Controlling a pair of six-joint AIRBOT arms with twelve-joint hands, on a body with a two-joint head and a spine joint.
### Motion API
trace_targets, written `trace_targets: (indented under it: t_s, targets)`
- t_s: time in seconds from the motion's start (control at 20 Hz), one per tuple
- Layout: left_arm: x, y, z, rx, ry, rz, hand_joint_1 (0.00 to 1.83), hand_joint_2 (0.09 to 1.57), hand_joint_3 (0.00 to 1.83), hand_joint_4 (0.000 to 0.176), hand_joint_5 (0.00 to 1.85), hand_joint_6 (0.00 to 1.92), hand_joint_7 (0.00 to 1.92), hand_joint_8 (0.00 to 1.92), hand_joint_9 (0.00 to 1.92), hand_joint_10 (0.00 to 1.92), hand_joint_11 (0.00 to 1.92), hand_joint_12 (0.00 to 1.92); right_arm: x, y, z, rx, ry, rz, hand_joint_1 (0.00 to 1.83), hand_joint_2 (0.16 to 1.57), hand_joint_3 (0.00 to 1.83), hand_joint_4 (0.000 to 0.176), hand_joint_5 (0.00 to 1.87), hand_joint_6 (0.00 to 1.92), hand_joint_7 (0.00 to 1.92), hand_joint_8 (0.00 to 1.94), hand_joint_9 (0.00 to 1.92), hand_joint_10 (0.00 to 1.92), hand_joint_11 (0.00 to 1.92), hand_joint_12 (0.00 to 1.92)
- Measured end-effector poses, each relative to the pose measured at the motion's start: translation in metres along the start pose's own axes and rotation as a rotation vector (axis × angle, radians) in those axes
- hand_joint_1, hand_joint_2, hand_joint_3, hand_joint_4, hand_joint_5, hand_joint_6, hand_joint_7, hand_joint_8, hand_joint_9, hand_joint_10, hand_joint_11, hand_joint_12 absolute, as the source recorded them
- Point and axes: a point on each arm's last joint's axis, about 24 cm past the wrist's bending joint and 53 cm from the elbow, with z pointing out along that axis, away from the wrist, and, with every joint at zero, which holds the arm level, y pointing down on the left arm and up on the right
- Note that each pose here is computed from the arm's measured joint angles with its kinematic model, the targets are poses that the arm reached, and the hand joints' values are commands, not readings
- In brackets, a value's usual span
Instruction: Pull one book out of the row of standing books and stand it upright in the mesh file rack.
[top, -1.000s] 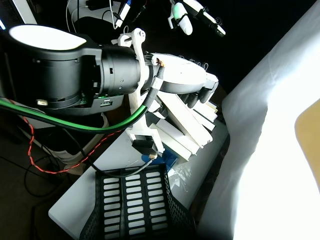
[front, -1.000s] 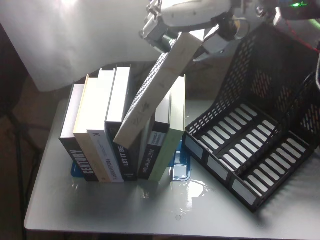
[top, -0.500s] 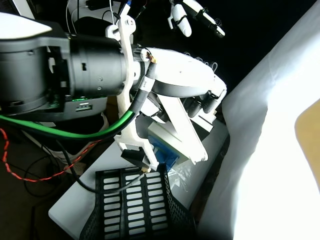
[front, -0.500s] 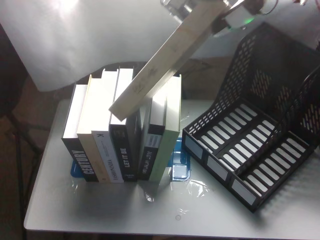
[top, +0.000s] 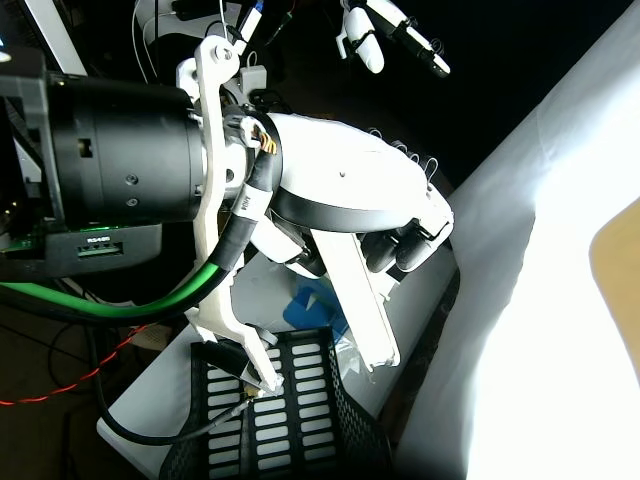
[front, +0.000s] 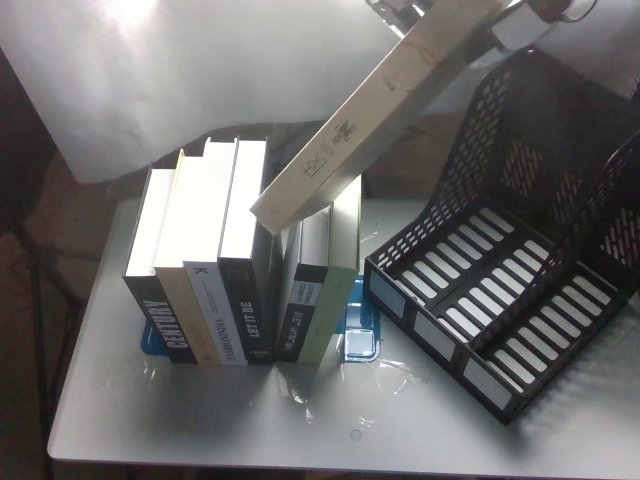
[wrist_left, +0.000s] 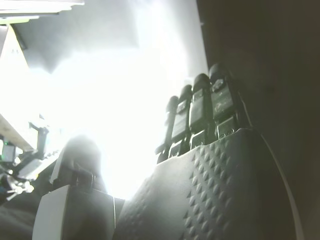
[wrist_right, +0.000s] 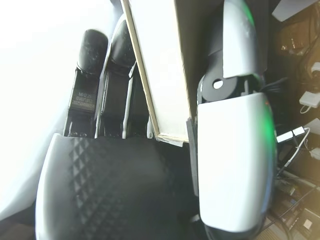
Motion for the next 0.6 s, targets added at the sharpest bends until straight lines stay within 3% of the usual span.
trace_targets:
  t_s: [0.1, 0.25, 0.3, 0.45, 0.5, 0.55, 0.6]
  targets:
    - [0.001, 0.0, 0.0, 0.0, 0.002, 0.0, 0.28, 1.35, 0.0, 0.0, 0.0, 0.0, 0.0, 0.0, 0.0, 0.0, 0.0, 0.0, -0.004, -0.004, -0.006, 0.012, -0.007, -0.003, 1.35, 1.19, 0.0, 0.0, 0.76, 1.26, 0.87, 1.2, 0.75, 1.49, 0.42, 1.79]
    - [0.001, 0.0, 0.001, 0.0, 0.003, -0.002, 0.3, 1.34, 0.0, 0.0, 0.0, 0.0, 0.0, 0.0, 0.0, 0.0, 0.0, 0.0, -0.013, -0.015, -0.02, 0.052, -0.007, -0.056, 1.36, 1.19, 0.0, 0.0, 0.75, 1.23, 0.89, 1.14, 0.81, 1.48, 0.55, 1.76]
    - [0.002, 0.0, 0.001, -0.001, 0.004, -0.002, 0.32, 1.34, 0.0, 0.0, 0.0, 0.0, 0.0, 0.0, 0.0, 0.0, 0.0, 0.0, -0.015, -0.019, -0.024, 0.063, -0.005, -0.059, 1.36, 1.17, 0.0, 0.0, 0.78, 1.14, 0.92, 1.08, 0.88, 1.47, 0.68, 1.8]
    - [0.005, -0.002, 0.004, 0.002, 0.015, -0.007, 0.39, 1.33, 0.0, 0.0, 0.0, 0.0, 0.0, 0.0, 0.0, 0.0, 0.0, 0.0, -0.015, -0.032, -0.031, 0.109, 0.012, -0.075, 1.35, 1.19, 0.0, 0.0, 0.76, 1.22, 0.85, 1.14, 0.83, 1.48, 0.7, 1.76]
    - [0.006, -0.002, 0.004, 0.004, 0.019, -0.007, 0.38, 1.33, 0.0, 0.0, 0.0, 0.0, 0.0, 0.0, 0.0, 0.0, 0.0, 0.0, -0.013, -0.032, -0.031, 0.109, 0.022, -0.081, 1.22, 1.19, 0.0, 0.0, 0.78, 1.26, 0.88, 1.21, 0.89, 1.43, 0.74, 1.8]
    - [0.007, -0.002, 0.004, 0.001, 0.02, -0.007, 0.38, 1.33, 0.0, 0.0, 0.0, 0.0, 0.0, 0.0, 0.0, 0.0, 0.0, 0.0, -0.01, -0.032, -0.031, 0.108, 0.032, -0.073, 1.19, 1.19, 0.0, 0.0, 0.79, 1.26, 0.9, 1.21, 0.96, 1.49, 0.84, 1.85]
    - [0.006, -0.001, 0.004, -0.001, 0.018, -0.007, 0.37, 1.33, 0.0, 0.0, 0.0, 0.0, 0.0, 0.0, 0.0, 0.0, 0.0, 0.0, -0.008, -0.033, -0.032, 0.115, 0.041, -0.069, 1.18, 1.2, 0.0, 0.0, 0.78, 1.28, 0.89, 1.23, 0.92, 1.49, 0.78, 1.86]
